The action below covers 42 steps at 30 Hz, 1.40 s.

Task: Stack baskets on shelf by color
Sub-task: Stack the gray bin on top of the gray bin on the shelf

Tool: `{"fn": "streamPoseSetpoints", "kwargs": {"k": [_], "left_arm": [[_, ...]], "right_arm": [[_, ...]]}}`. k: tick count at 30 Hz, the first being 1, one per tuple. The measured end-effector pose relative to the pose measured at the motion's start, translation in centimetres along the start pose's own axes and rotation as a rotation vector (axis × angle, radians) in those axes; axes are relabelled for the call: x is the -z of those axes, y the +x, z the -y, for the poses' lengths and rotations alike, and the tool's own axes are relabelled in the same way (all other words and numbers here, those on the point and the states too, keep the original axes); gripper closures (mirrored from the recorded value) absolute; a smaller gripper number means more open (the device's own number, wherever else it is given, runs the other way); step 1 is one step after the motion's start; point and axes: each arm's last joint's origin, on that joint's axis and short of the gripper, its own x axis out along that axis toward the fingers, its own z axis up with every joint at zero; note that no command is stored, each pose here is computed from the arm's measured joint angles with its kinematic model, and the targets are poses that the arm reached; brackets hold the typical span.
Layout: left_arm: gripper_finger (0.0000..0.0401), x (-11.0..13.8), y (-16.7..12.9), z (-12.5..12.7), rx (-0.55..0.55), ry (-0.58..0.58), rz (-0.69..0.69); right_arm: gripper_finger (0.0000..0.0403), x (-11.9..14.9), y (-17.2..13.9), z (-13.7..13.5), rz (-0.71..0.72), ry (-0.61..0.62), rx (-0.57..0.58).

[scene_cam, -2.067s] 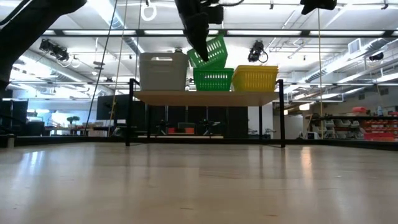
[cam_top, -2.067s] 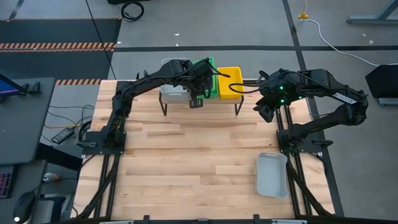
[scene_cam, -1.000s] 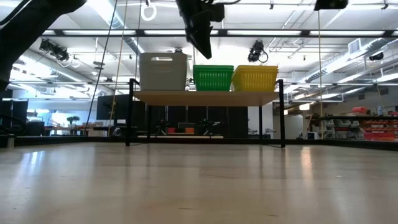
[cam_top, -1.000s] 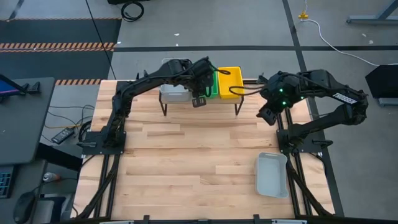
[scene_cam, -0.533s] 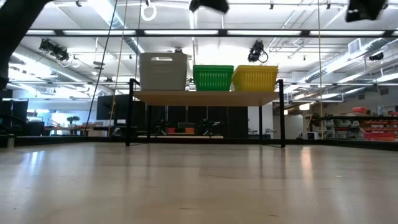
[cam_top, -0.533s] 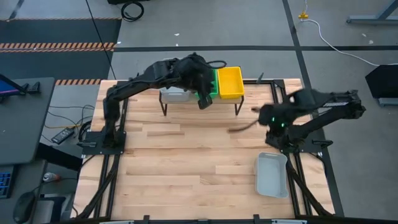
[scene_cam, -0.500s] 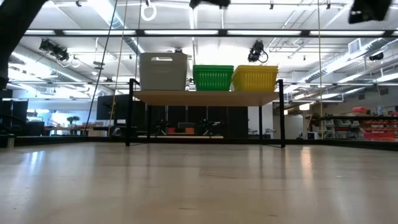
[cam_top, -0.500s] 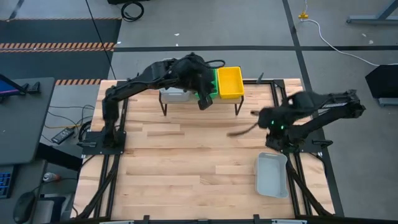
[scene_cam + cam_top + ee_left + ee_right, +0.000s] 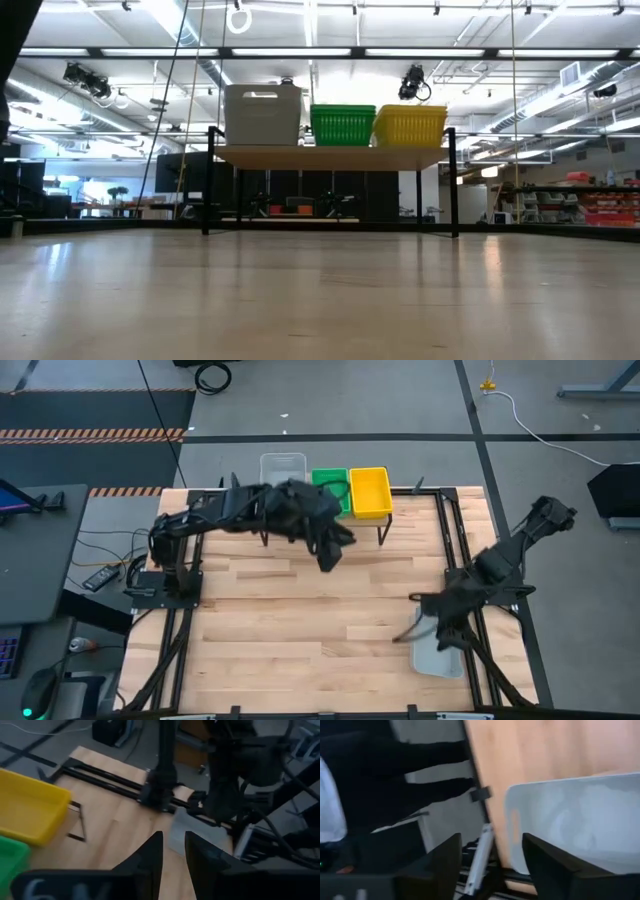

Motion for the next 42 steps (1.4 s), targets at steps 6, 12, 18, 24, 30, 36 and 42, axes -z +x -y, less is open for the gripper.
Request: {"fn": "streamPoseSetpoints", "kwargs": {"k": [6, 12, 18, 24, 30, 36, 42], "left_arm": [[0.0318, 1.7, -0.4, 4.0, -0.029, -0.046, 0.021], [0.0322, 3.4, -1.4, 7.6, 0.013, -0.085, 0.018], [0.0324, 5.0, -2.4, 10.5, 0.074, -0.101, -0.005], [0.0324, 7.0, -3.9, 13.6, 0.154, -0.148, -0.049], [0.0324, 9.1, -5.9, 16.6, 0.171, -0.13, -0.04], [0.0324, 10.3, -7.2, 18.1, 0.141, -0.105, 0.006], [0.0324, 10.6, -7.5, 18.3, 0.128, -0.094, 0.008]], "right_arm": [[0.0126, 2.2, 4.5, -0.2, -0.015, -0.058, 0.029], [0.0093, 3.8, 8.7, 0.0, -0.076, -0.123, 0.095], [0.0095, 3.8, 11.8, -0.1, -0.09, -0.131, 0.153], [0.0108, 3.2, 15.7, 0.1, -0.101, -0.053, 0.183], [0.0134, 2.4, 18.2, 1.6, -0.139, -0.005, 0.287], [0.0199, 0.0, 19.2, 1.7, -0.133, -0.095, 0.305], [0.0328, -2.9, 18.9, 0.4, -0.122, -0.264, 0.322]]}}
